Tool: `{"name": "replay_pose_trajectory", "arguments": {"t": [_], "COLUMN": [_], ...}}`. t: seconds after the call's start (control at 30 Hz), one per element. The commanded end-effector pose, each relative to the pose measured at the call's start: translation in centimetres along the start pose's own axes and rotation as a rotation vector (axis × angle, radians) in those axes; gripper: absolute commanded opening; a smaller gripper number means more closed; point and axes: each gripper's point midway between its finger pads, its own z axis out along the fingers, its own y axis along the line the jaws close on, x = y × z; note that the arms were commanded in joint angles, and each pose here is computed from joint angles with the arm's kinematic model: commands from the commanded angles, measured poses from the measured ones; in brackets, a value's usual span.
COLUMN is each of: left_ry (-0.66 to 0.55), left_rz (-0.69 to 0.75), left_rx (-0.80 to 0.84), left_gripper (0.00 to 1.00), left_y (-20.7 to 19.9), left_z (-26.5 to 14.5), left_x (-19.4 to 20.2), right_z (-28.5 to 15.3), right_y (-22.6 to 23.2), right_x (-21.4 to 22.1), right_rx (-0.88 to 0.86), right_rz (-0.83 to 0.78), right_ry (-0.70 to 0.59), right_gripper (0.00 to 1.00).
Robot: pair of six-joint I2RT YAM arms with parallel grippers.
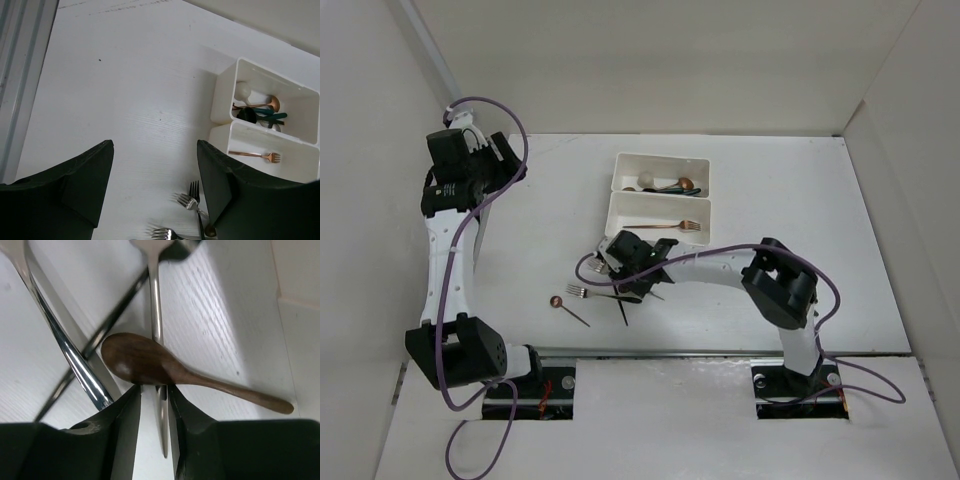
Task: Sort the eating utensils into containers
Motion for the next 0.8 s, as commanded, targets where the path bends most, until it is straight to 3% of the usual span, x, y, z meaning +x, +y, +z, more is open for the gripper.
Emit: {"name": "replay_pose_trajectory", "arguments": {"t": [0.0, 0.1, 0.23, 0.4, 0.63, 0.77], "left_ry": [-0.064, -0.069, -0.069, -0.063, -0.072, -0.078], "left_rz": [0.019, 0.029, 0.030, 0.023, 0.025, 0.019], "left_rx": [0.002, -0.017, -0.017, -0.027, -0.025, -0.013], "left_gripper": [0.64, 0.64, 0.64, 0.64, 0.64, 0.64], "left_y": [-0.3, 0.1, 0.1, 0.6, 0.4, 0.1], "left_z": [-0.9, -0.8, -0.8, -0.8, -0.9, -1.2], "left_x": [-2.0, -2.1, -2.1, -1.9, -2.3, -2.4], "right_z": [2.9, 3.1, 3.4, 3.0, -7.3, -11.4], "right_y": [1.6, 1.4, 1.1, 2.2, 5.4, 8.2], "right_x": [5.7, 5.6, 6.4, 4.9, -7.5, -11.1], "right_rx": [-0.021, -0.012, 0.008, -0.087, -0.351, -0.533], "right_rz": [0.020, 0.019, 0.005, -0.060, -0.234, -0.274], "right_ry": [0.214, 0.215, 0.235, 0.221, -0.186, -0.306], "right_gripper": [0.34, 0.31, 0.00, 0.00, 0.00, 0.00]}}
